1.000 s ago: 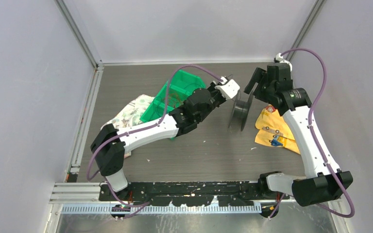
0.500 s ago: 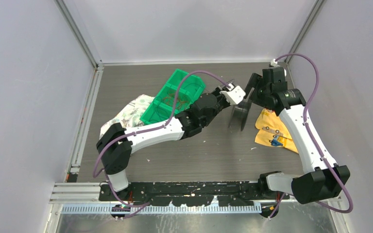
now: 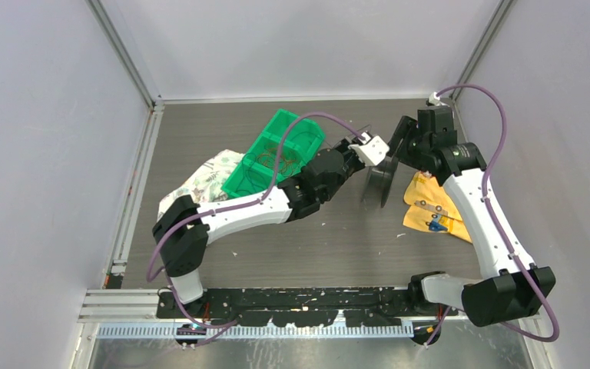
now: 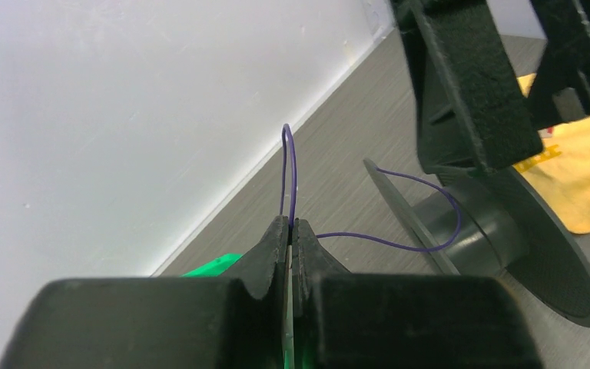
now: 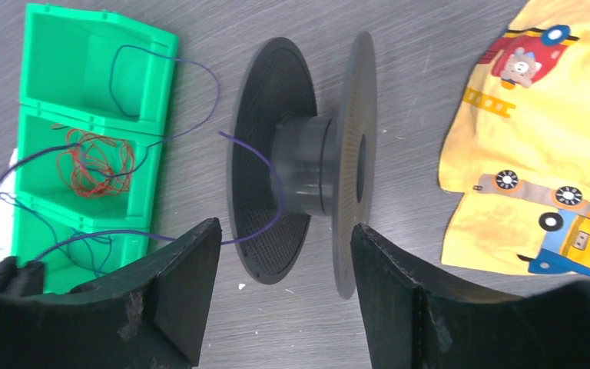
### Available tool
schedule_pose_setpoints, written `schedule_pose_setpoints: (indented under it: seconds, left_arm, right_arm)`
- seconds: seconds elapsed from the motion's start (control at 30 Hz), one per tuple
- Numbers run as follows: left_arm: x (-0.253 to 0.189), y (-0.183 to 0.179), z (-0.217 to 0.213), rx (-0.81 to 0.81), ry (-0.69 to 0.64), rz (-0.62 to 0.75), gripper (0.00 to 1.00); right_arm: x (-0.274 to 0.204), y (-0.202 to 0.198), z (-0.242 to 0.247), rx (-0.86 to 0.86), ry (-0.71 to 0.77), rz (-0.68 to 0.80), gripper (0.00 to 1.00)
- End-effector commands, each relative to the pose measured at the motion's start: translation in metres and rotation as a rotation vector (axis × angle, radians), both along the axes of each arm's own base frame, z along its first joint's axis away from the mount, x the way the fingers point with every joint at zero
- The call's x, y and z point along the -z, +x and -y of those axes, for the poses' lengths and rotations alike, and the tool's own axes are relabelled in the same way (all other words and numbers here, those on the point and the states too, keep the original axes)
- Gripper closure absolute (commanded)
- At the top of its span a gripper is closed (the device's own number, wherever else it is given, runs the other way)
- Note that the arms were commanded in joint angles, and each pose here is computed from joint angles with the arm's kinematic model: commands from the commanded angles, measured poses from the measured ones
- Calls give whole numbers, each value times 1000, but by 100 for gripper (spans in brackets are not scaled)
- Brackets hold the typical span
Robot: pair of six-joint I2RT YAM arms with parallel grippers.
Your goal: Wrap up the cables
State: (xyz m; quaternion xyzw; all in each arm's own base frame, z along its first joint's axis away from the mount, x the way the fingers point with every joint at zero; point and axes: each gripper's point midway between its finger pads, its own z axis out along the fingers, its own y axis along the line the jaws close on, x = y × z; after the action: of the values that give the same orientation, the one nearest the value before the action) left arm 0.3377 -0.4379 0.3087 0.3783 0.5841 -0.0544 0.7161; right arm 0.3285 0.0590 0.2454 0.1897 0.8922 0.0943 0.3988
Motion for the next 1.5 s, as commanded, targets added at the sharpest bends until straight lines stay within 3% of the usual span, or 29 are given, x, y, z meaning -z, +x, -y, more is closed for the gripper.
schedule_pose_setpoints:
  seconds: [0.0,0.43,0.67,0.93,1.17,1.47]
  left_arm:
    - [-54,-13,-2,64,-153,-8,100]
    - [-67,-17,-12,122,-240,-81,99]
    - [-63,-14,-11,118,-242,-92,100]
    - [-63,-14,-9,120,-253,-93,100]
    - [-63,-10,-13,105,-254,-89,99]
    - [-67,-7,-18,102,-291,-104,99]
  right_arm:
    - [-26,9,-13,-62,53,100,33]
    - [-47,11,-18,-68,92,156,41]
    - [-101,23,-24,23,239,246,37]
    - [-116,30,-64,-99,426,208,34]
    - [-92,27,-45,-49,312,186,34]
    - [-18,17,-25,-67,116,11,40]
